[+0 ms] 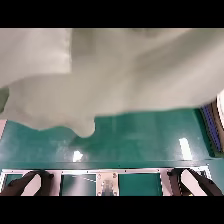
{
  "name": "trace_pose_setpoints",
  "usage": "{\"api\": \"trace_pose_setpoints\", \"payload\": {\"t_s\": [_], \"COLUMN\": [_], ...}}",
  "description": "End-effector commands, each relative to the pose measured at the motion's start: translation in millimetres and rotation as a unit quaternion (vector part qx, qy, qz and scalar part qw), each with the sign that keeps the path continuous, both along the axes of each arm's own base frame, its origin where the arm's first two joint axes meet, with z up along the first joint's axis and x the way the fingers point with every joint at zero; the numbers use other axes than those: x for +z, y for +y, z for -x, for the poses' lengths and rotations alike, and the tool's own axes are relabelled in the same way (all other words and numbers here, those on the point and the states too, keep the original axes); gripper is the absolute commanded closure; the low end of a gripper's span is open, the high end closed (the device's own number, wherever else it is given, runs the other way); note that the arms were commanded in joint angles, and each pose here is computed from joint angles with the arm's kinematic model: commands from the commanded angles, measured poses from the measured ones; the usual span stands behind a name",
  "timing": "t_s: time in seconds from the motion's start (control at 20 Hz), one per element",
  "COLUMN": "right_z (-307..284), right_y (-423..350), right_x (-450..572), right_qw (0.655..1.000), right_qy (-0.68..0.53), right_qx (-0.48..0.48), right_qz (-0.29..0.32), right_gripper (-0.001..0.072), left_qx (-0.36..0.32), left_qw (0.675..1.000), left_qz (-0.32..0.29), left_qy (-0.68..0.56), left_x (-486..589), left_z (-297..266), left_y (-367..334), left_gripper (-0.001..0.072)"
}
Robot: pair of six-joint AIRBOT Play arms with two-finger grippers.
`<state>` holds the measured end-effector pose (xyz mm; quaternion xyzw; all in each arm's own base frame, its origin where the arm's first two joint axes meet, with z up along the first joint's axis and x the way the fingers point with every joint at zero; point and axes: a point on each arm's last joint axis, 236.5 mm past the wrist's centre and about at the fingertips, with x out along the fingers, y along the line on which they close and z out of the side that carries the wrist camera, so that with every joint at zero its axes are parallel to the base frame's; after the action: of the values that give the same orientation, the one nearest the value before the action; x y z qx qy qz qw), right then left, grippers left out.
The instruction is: Fold the shirts.
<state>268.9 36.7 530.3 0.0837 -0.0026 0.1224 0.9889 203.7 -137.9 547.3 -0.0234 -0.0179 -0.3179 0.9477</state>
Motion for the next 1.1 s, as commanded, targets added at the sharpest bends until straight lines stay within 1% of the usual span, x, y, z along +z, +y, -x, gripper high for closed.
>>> {"api": "trace_pose_setpoints", "payload": {"t_s": [0.0,0.1,0.25,0.45,0.6,0.7,0.85,0.95,1.05], "right_z": [-16.3,-44.8,-96.8,-168.5,-222.7,-256.9,-290.9,-303.6,-312.4], "right_y": [-19.6,-34.5,-54.4,-65.2,-65.8,-57.8,-47.1,-45.2,-44.9], "right_x": [-22.3,-66.2,-151.0,-294.3,-388.6,-439.3,-510.7,-543.6,-561.4], "right_qw": [0.999,0.995,0.980,0.944,0.921,0.909,0.883,0.869,0.860], "right_qy": [0.033,0.092,0.181,0.299,0.352,0.372,0.416,0.436,0.444], "right_qx": [-0.028,-0.027,-0.018,-0.015,-0.025,-0.026,-0.024,-0.023,-0.023], "right_qz": [-0.009,-0.038,-0.083,-0.142,-0.166,-0.189,-0.219,-0.232,-0.251], "right_gripper": [0.0698,0.0698,0.0698,0.0698,0.0698,0.0697,0.0697,0.0697,0.0697], "left_qx": [0.020,0.020,0.023,-0.020,-0.040,-0.022,0.024,0.053,0.066], "left_qw": [0.999,0.995,0.984,0.954,0.924,0.902,0.882,0.880,0.887], "left_qz": [0.004,0.007,0.032,0.074,0.076,0.095,0.131,0.140,0.135], "left_qy": [0.044,0.098,0.176,0.288,0.372,0.420,0.451,0.450,0.437], "left_x": [-21.8,-59.9,-123.8,-228.7,-341.4,-417.7,-490.5,-514.1,-521.6], "left_z": [-21.8,-56.4,-120.0,-215.1,-292.6,-335.3,-374.1,-389.2,-398.1], "left_y": [12.2,22.5,42.4,53.7,38.4,32.4,47.8,59.7,63.7], "left_gripper": [0.0678,0.0679,0.0678,0.0678,0.0678,0.0678,0.0678,0.0678,0.0678]}}
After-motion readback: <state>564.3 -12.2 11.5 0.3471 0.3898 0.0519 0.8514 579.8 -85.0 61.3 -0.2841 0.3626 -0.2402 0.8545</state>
